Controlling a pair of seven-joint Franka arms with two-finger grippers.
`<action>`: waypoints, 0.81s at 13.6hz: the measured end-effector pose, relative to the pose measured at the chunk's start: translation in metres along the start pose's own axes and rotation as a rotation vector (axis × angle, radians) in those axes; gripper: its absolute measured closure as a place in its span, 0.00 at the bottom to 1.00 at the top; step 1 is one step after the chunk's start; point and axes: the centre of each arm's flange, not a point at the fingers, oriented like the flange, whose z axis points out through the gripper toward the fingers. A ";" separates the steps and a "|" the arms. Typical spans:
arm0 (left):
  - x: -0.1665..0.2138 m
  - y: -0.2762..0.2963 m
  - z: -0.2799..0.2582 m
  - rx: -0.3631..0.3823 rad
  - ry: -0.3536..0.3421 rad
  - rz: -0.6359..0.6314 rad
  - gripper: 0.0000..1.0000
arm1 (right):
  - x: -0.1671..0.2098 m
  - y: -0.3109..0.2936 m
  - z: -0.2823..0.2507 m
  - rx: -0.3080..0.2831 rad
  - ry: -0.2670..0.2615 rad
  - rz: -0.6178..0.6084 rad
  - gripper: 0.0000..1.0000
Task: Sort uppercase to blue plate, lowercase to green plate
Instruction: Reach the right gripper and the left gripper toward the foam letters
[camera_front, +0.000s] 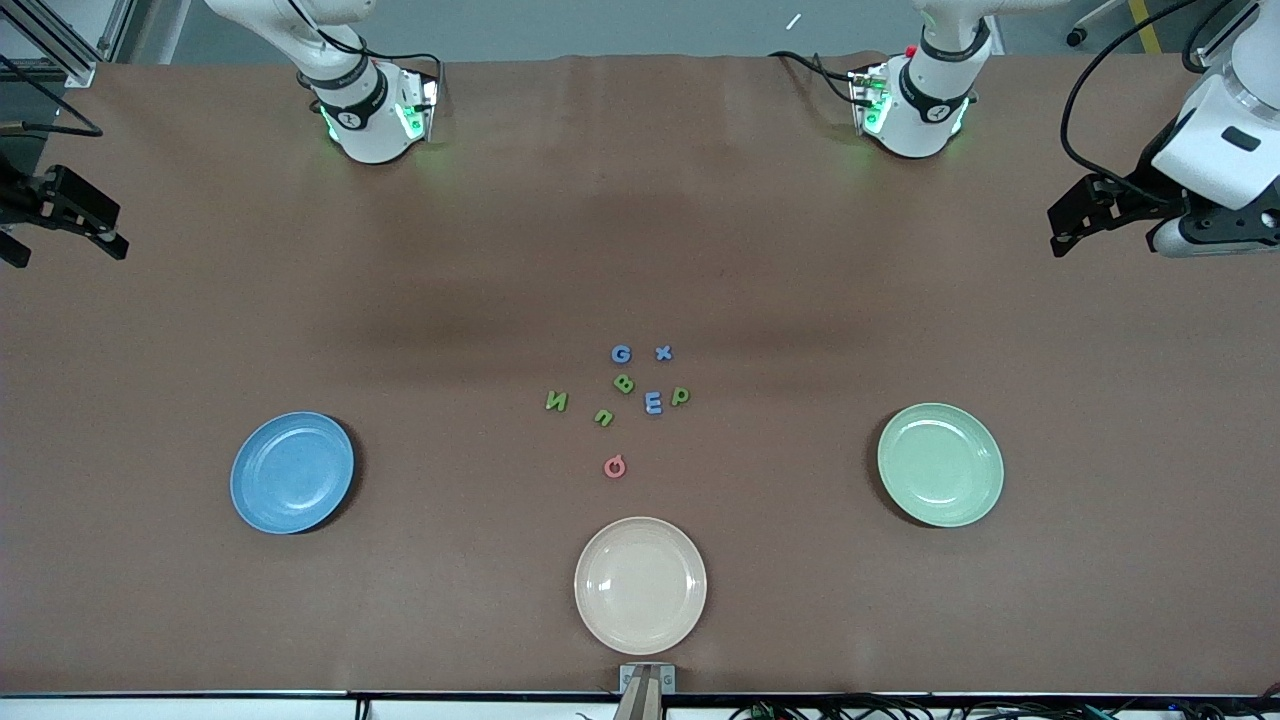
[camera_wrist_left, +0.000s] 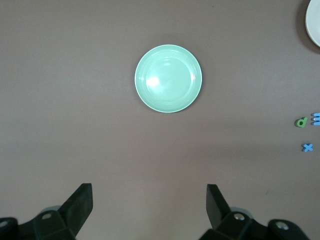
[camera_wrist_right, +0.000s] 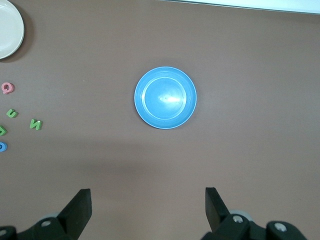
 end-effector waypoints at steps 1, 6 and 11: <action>0.000 0.001 0.001 0.000 -0.004 0.002 0.00 | 0.000 0.000 0.000 0.000 0.000 0.000 0.00; 0.006 0.011 0.014 0.000 -0.035 0.020 0.00 | 0.000 0.000 0.000 0.000 0.000 0.000 0.00; 0.048 0.100 0.082 -0.034 -0.074 0.138 0.00 | 0.000 0.001 0.001 0.001 -0.004 0.001 0.00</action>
